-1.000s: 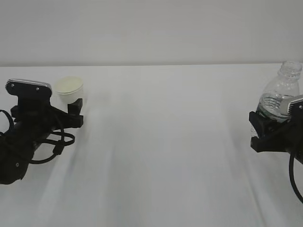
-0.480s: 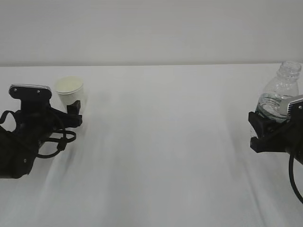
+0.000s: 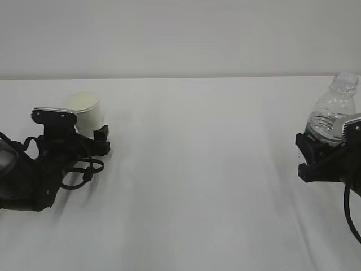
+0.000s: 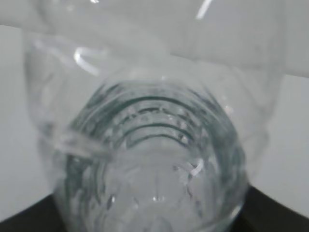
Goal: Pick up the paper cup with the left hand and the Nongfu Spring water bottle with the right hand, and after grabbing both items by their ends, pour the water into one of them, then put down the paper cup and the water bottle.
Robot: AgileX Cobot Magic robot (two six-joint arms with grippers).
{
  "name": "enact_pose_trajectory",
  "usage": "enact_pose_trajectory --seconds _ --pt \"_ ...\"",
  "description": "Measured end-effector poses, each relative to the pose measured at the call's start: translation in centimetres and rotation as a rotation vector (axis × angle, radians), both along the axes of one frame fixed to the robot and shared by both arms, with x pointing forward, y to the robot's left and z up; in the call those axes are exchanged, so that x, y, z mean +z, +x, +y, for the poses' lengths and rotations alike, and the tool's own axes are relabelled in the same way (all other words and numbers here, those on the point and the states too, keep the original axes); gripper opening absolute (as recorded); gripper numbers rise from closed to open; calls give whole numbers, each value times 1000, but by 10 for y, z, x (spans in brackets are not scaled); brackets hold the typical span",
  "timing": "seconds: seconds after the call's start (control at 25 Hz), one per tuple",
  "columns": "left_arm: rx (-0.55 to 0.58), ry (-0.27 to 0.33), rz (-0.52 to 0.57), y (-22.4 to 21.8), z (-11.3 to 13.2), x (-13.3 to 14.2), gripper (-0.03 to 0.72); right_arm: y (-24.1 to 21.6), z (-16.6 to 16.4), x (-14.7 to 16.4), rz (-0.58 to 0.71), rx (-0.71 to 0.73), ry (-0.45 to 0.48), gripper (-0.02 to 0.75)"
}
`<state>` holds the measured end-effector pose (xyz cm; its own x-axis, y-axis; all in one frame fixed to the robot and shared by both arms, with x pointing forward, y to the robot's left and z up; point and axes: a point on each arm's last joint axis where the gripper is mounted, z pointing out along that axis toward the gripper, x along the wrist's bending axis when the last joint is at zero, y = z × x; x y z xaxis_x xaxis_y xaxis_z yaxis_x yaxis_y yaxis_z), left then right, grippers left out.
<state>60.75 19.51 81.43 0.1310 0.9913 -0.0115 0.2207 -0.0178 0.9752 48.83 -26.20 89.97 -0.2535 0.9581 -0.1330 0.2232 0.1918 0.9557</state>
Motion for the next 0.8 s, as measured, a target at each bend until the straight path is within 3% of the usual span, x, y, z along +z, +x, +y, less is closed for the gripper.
enact_pose_trajectory --seconds 0.44,0.8 --pt "0 -23 -61 19 -6 6 677 0 0 0 0 0 0 402" --pt "27 -26 -69 32 -1 -5 662 0 0 0 0 0 0 402"
